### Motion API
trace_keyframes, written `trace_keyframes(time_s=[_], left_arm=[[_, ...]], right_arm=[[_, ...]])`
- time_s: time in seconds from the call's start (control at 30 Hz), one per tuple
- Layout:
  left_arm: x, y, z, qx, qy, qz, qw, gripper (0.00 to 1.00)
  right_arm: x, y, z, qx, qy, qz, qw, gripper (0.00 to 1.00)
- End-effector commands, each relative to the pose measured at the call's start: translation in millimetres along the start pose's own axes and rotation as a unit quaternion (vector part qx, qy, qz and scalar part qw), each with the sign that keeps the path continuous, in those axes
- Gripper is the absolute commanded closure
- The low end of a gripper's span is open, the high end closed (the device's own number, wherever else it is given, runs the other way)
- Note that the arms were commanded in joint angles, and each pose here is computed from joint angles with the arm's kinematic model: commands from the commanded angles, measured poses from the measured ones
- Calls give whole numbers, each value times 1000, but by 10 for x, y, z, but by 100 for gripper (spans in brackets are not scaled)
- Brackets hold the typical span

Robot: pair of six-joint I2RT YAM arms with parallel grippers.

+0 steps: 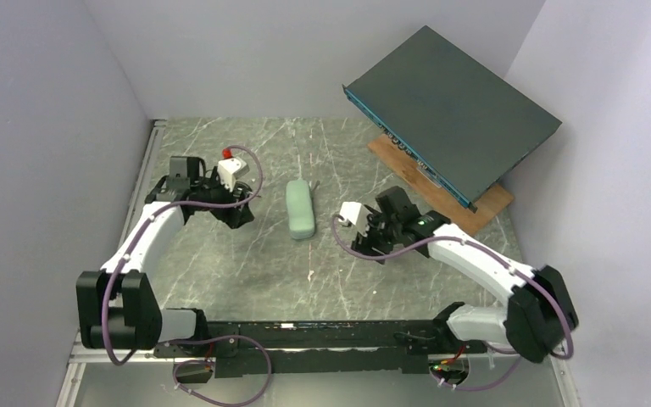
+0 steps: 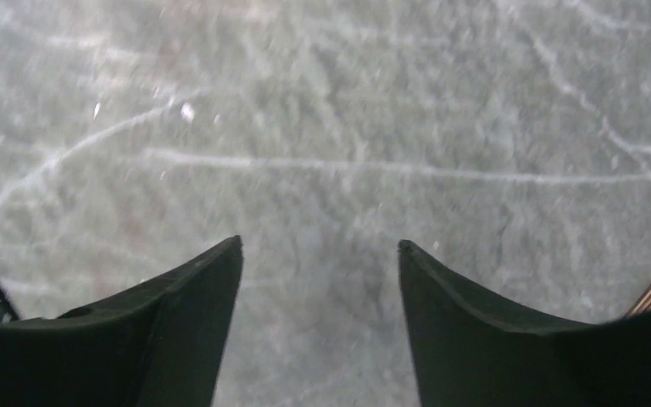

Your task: Open the umbrella

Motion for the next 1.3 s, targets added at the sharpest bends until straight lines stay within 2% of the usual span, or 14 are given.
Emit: trace_keyframes(time_s=[0.0, 0.07, 0.2, 0.33, 0.43, 0.57, 0.7, 0.8, 0.87, 1.03, 1.17, 1.27], left_arm=[[-227, -102, -11, -99, -41, 5, 994, 15], [-331, -115, -45, -119, -49, 20, 991, 15], [-524, -106, -109, -168, -56, 61, 982, 16], [-673, -84, -198, -234, -65, 89, 966, 16], [-761, -56, -250, -266, -70, 115, 955, 15], [-833, -6, -300, -322, -82, 139, 933, 13], [-858, 29, -346, -366, -94, 139, 915, 12], [-824, 4, -403, -369, -95, 139, 914, 12], [-772, -19, -457, -376, -98, 136, 911, 14], [-618, -78, -574, -399, -105, 110, 904, 23], [-467, -104, -680, -400, -95, 90, 907, 37], [-346, -58, -738, -404, -86, 84, 907, 45]], right_arm=[[273, -305, 665, -44, -83, -53, 994, 39], [477, -413, 755, -53, -79, -69, 993, 50], [886, -558, 945, -67, -67, -83, 992, 61], [1273, -523, 1207, -83, -78, -67, 991, 63], [1646, -333, 1400, -94, -89, -41, 991, 64], [1907, 137, 2094, -106, -147, 4, 983, 63], [1644, 397, 2707, -85, -211, 63, 972, 60], [1256, 188, 2851, -46, -246, 96, 963, 55], [1150, -82, 2835, -9, -255, 95, 962, 47], [1437, -652, 2750, 84, -209, 107, 968, 33], [1693, -724, 2621, 128, -189, 166, 959, 23], [1807, -679, 2577, 136, -180, 196, 954, 22]])
Point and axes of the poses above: each gripper's point midway between its finger pads, its own x axis out along the fingers, its own y axis along the line the jaws close on, z = x × y, the point moved 4 cm from there along -x, back along the fingers, and after that the axes turned 10 degrees about x, right-handed, at the moved point
